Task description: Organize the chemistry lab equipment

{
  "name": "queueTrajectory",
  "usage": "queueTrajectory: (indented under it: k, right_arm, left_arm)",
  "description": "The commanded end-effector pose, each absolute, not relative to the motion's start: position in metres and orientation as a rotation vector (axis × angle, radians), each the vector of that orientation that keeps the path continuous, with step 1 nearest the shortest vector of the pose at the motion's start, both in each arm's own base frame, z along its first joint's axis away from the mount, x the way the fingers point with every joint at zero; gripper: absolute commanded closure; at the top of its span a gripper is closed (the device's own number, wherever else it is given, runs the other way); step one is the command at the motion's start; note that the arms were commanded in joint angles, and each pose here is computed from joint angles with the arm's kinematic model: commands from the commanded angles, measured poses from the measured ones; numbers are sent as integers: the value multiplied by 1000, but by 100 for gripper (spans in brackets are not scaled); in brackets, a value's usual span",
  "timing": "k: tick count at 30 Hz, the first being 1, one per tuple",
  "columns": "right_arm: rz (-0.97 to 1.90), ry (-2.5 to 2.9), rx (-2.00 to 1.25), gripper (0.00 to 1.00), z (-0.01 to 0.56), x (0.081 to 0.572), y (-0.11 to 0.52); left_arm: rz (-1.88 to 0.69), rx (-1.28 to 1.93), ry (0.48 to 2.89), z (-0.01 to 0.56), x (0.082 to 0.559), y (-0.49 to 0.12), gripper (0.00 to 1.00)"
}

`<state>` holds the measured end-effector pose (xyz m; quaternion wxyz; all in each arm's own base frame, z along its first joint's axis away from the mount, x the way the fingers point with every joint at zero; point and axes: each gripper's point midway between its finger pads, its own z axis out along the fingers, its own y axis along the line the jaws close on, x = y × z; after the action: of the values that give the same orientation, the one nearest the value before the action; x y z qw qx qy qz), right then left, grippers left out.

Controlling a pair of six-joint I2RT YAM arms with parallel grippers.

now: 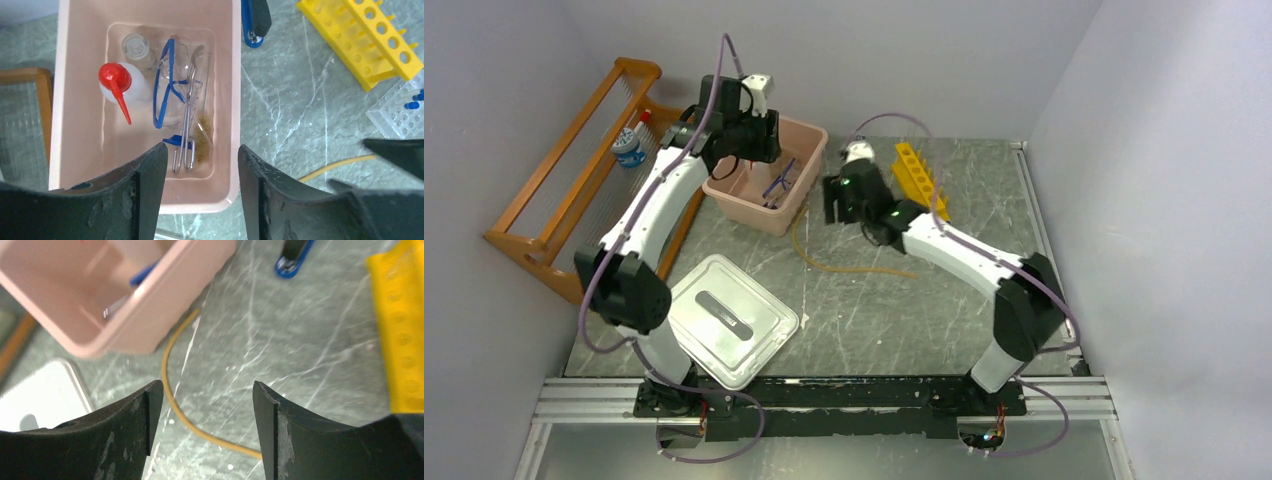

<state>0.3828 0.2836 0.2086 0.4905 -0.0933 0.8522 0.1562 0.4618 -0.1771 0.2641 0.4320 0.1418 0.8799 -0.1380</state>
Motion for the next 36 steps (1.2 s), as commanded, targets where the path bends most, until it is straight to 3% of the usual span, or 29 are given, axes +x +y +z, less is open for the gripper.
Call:
queueTrajectory:
  k: [1, 7, 15, 24, 28, 32, 34, 36]
  right_arm:
    - [256, 2198, -507, 32, 141, 351, 311]
    - [334, 2300, -654, 39, 85, 333, 345]
    - [297, 2344, -784, 57, 42, 323, 359]
    - [306, 2354, -870, 60, 20, 316, 360]
    - [251, 2354, -883, 70, 8, 319, 355]
    - [230, 2342, -911, 73, 2, 321, 353]
    - [229, 2344, -923, 77, 0, 319, 352]
    - [235, 2342, -925, 89, 0, 318, 351]
  left_arm:
    - [-322, 285, 2114, 280, 447, -167, 41]
    - [-231, 160, 2020, 297, 427, -135, 36]
    - [-243, 90, 2004, 298, 401, -122, 34]
    - [-283, 98, 2028, 291, 392, -126, 34]
    - [-295, 95, 2028, 290, 391, -127, 34]
    - [-305, 91, 2024, 292, 393, -129, 34]
    - [-314, 91, 2022, 293, 394, -130, 34]
    - [-317, 87, 2022, 293, 395, -131, 34]
